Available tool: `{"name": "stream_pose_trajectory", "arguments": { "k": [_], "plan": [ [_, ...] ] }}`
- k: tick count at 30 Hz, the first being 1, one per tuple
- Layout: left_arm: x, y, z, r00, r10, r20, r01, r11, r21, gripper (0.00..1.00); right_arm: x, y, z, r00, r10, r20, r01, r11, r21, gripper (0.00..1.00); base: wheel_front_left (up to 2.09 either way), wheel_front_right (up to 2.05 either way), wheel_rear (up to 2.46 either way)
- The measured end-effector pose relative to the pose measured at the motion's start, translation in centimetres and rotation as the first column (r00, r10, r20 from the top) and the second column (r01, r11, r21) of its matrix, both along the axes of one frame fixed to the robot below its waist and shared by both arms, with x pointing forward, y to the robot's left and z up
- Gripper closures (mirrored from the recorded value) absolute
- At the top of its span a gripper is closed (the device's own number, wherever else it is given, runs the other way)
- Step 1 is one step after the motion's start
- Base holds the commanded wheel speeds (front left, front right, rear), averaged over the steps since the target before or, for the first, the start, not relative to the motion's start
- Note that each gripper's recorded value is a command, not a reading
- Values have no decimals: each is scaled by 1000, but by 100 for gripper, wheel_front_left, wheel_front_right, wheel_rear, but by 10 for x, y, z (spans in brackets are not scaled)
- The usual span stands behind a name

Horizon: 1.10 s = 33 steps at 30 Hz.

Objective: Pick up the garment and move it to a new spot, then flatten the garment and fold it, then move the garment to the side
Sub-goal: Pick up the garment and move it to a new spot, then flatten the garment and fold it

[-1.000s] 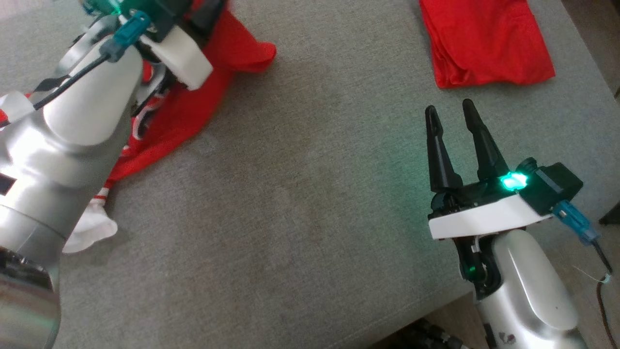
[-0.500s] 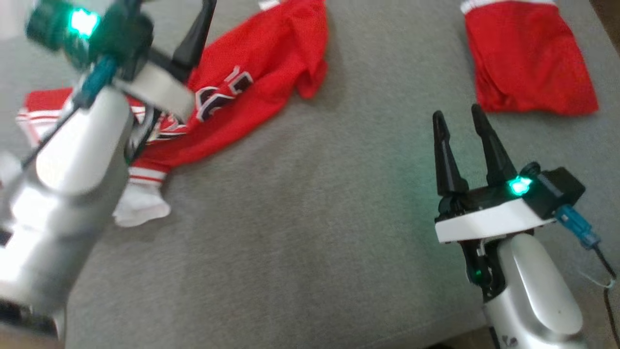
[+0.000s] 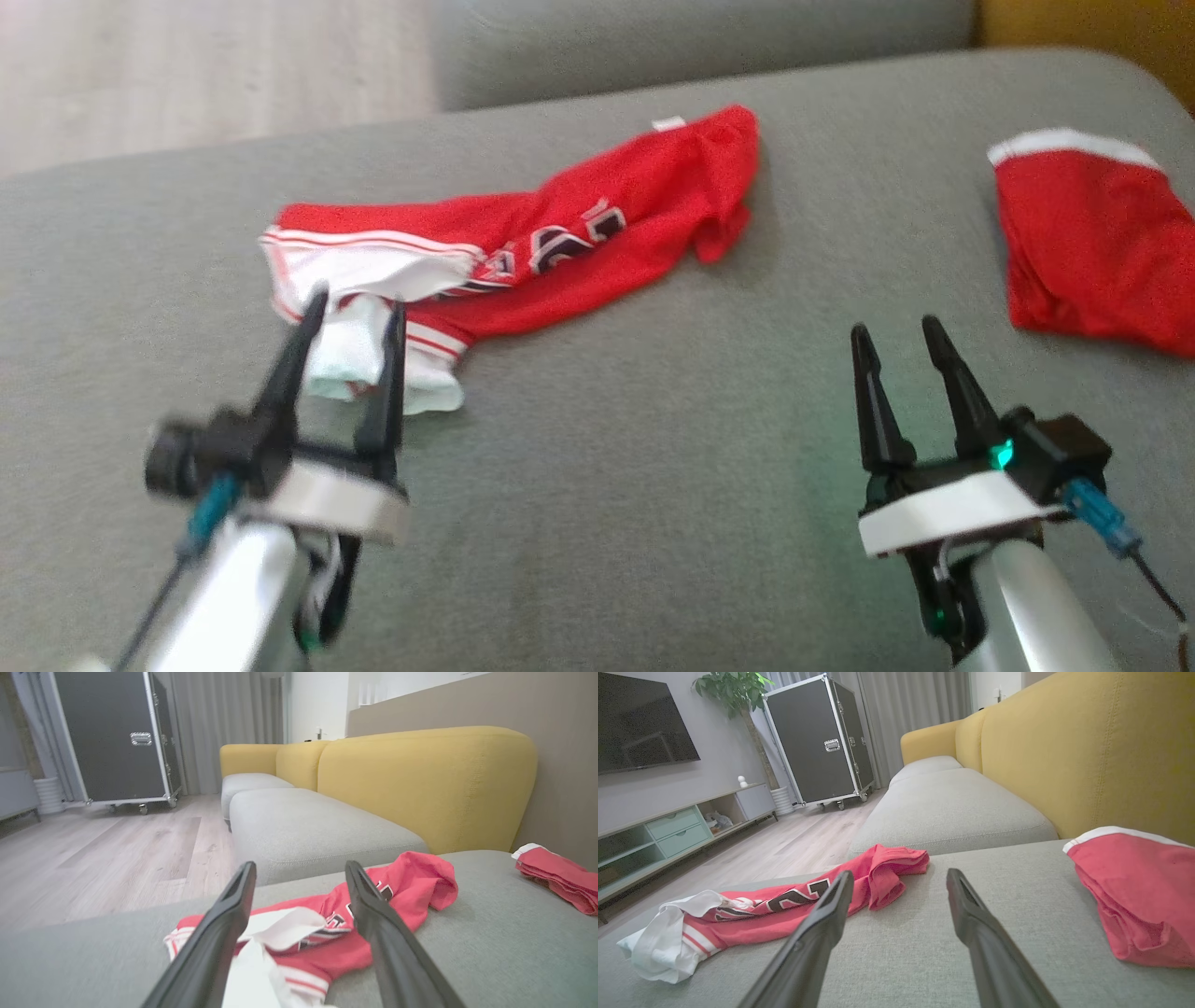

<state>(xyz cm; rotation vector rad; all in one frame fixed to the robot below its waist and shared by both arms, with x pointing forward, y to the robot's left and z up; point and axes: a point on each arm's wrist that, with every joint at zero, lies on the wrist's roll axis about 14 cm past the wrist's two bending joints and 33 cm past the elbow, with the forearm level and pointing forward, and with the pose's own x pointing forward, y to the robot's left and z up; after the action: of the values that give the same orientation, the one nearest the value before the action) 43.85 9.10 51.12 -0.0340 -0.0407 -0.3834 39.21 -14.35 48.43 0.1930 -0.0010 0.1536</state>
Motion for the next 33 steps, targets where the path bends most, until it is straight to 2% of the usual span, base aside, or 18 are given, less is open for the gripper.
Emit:
{"name": "stream_pose_trajectory", "arguments": {
  "k": [6, 11, 17, 23, 28, 32, 33],
  "plan": [
    [-48, 34, -21, 986, 146, -81, -152, 986, -69, 0, -8, 17, 2, 999, 50, 7, -50, 999, -2, 0, 0, 0, 0],
    [-56, 46, -23, 978, 188, -90, -195, 978, -80, 0, -8, 23, 5, 998, 67, 15, -67, 998, -1, 0, 0, 0, 0],
    [-41, 40, -37, 977, 175, -123, -183, 982, -55, 0, -8, 20, -3, 998, 58, -10, -58, 998, -1, 0, 0, 0, 0],
    [-10, 29, -62, 961, 148, -233, -151, 989, 4, 0, -3, 9, -12, 999, 26, -34, -27, 1000, -3, 0, 0, 0, 0],
    [19, 28, -95, 919, 176, -353, -157, 984, 84, 0, 4, -3, -20, 998, -8, -56, 8, 1000, -9, 0, 0, 0, 0],
    [26, 32, -113, 893, 208, -400, -175, 978, 117, 0, 6, -12, -23, 997, -33, -64, 32, 999, -14, 0, 0, 0, 0],
    [27, 32, -116, 891, 209, -403, -174, 977, 121, 10, 5, -13, -24, 997, -37, -66, 37, 999, -15, 0, 0, 0, 0]
  ]
}}
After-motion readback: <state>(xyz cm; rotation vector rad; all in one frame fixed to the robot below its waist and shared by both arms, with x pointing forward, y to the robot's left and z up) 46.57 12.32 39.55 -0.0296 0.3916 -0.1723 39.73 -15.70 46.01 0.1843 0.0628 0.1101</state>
